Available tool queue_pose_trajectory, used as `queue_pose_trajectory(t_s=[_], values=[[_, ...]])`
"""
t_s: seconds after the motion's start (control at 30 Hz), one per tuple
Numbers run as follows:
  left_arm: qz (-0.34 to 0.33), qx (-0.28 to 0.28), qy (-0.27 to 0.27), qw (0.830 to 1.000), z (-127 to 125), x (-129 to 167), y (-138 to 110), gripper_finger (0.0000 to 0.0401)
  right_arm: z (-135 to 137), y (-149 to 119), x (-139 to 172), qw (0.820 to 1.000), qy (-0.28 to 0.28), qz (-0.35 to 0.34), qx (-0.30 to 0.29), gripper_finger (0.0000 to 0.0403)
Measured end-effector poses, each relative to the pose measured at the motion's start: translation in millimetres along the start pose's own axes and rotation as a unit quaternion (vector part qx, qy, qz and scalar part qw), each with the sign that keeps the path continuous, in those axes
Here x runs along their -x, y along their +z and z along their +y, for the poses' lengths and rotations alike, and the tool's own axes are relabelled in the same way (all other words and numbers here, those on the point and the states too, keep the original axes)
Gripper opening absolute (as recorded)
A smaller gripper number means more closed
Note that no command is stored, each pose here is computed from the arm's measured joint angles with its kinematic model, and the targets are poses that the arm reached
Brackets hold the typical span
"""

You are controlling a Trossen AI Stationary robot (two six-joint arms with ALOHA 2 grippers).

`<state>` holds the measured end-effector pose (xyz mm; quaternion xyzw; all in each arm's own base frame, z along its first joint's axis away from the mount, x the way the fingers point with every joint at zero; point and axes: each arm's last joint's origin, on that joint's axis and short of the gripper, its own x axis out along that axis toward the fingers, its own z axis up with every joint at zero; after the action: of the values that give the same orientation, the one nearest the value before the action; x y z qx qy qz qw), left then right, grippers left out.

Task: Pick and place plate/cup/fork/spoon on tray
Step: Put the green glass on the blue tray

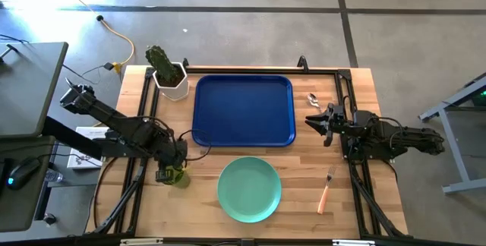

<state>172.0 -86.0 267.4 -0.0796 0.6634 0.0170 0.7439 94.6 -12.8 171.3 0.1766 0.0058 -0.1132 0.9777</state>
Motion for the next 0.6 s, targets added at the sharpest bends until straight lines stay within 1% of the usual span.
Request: queue_pose_trajectory(t_s=[0.2,0.3,0.47,0.6], values=[[-0.008,-0.006,0.001,1.0,7,1,5,0.0002,0,0,0,1.0,0.0,0.0,0.0,0.0083],[-0.023,0.004,0.001,1.0,12,7,11,0.0001,0,0,0,1.0,0.0,0.0,0.0,0.0083],[-0.064,0.033,-0.004,0.997,18,27,24,0.0001,0,0,0,1.0,0.0,0.0,0.0,0.0083],[-0.097,0.082,-0.014,0.992,26,45,33,0.0001,0,0,0,1.0,0.0,0.0,0.0,0.0083]])
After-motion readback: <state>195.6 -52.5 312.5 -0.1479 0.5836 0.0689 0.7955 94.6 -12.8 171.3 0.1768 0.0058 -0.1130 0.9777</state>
